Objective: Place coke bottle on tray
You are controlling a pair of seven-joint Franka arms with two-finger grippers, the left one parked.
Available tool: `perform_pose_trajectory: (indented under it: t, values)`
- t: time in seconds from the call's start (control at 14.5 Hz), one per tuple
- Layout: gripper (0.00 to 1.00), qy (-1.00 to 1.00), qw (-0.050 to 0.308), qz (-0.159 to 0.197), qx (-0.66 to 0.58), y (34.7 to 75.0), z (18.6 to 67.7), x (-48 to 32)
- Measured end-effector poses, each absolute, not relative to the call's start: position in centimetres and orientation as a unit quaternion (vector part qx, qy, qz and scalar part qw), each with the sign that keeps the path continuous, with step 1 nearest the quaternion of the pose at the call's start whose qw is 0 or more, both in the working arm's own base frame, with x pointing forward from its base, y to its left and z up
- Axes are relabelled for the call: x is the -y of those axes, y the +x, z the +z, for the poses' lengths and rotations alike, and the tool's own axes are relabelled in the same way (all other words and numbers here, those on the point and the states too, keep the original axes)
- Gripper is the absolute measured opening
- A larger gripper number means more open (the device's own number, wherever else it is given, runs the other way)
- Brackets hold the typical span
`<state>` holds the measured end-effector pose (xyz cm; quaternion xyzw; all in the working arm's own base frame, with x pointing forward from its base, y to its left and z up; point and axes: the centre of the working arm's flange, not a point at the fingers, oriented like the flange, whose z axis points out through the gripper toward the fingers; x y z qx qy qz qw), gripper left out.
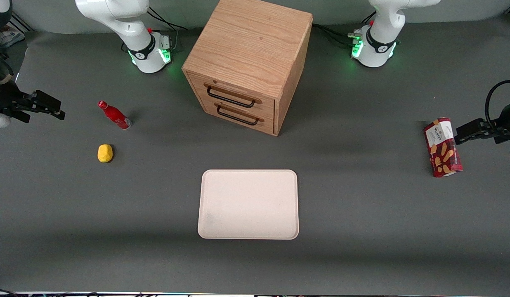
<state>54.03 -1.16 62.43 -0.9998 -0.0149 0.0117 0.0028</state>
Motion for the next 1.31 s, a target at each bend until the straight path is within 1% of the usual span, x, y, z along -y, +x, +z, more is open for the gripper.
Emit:
perform_pose_trajectory:
  t: [0.48,0.62,0.76,0.96,1.31]
  values:
    - [1.0,-1.0,0.002,0.012,0.015,54.0,62.5,1.2]
    - [1.0,-1.0,0.002,0.019,0.014,53.4,62.8,1.3]
    - [1.0,-0.999,-0.002,0.03,0.014,52.4,63.5,1.6]
    - [1.0,-0.999,-0.017,0.028,0.012,50.5,65.1,3.3]
    - [1.0,-0.999,-0.018,0.031,0.003,45.2,65.6,6.5]
